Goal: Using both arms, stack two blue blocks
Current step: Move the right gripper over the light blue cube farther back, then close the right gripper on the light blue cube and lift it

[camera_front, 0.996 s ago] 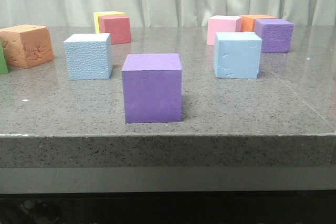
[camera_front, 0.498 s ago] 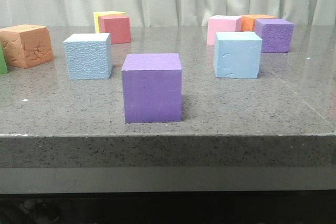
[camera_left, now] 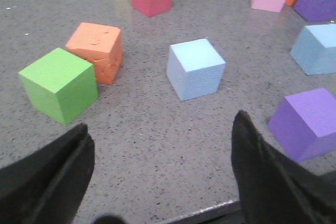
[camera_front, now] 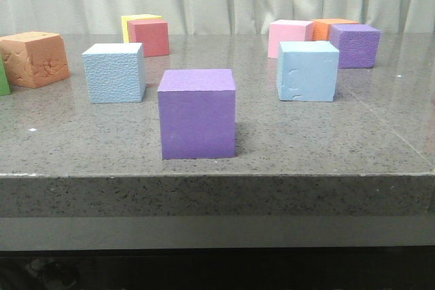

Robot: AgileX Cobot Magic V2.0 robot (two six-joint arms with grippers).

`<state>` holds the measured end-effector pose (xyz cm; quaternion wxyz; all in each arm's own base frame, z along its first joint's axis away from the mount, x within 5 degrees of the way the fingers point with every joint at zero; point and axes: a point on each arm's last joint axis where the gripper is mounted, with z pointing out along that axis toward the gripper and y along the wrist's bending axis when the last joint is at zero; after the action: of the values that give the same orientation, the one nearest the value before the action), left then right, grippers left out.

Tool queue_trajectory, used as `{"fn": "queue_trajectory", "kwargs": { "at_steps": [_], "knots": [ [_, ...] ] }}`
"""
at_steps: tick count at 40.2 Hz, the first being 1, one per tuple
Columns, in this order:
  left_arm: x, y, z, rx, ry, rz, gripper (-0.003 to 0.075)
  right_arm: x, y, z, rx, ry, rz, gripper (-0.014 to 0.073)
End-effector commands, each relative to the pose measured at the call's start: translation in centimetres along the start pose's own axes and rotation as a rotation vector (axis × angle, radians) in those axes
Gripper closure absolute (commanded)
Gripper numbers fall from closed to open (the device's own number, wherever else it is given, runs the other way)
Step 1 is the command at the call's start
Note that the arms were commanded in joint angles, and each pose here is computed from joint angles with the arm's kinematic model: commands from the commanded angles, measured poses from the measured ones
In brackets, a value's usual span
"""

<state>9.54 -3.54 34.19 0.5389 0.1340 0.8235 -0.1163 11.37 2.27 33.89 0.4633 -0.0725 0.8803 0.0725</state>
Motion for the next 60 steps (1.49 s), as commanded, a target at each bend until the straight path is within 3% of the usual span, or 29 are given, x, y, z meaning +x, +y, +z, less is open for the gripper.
{"fn": "queue_trajectory", "kwargs": {
  "at_steps": [1, 7, 12, 23, 32, 49, 60],
  "knots": [
    [-1.6, -0.6, -0.3, 0.048, -0.101, 0.018, 0.0184, -2.9, 1.2, 0.5, -0.098, -0.049, -0.068, 0.0006],
    [-1.6, -0.8, -0.3, 0.071, -0.100, 0.027, 0.0184, -5.2, 3.0, 2.5, -0.180, 0.021, -0.137, 0.0005],
    [-1.6, -0.8, -0.3, 0.071, -0.100, 0.027, 0.0184, -7.1, 4.4, 5.0, -0.203, 0.073, -0.120, 0.0005],
    [-1.6, -0.8, -0.3, 0.070, -0.100, 0.028, 0.0184, -10.9, 5.4, 11.0, -0.030, 0.137, 0.097, 0.0005],
    [-1.6, -0.8, -0.3, 0.067, -0.099, 0.033, 0.0184, -13.1, 6.4, 15.6, 0.001, 0.166, 0.222, 0.0005],
    [-1.6, -0.7, -0.3, 0.054, -0.099, 0.051, 0.0184, -14.1, 7.5, 22.4, 0.063, 0.299, 0.238, 0.0005],
    [-1.6, -0.7, -0.3, 0.054, -0.099, 0.051, 0.0184, -13.1, 7.6, 24.3, 0.085, 0.357, 0.231, 0.0005]
  ]
}}
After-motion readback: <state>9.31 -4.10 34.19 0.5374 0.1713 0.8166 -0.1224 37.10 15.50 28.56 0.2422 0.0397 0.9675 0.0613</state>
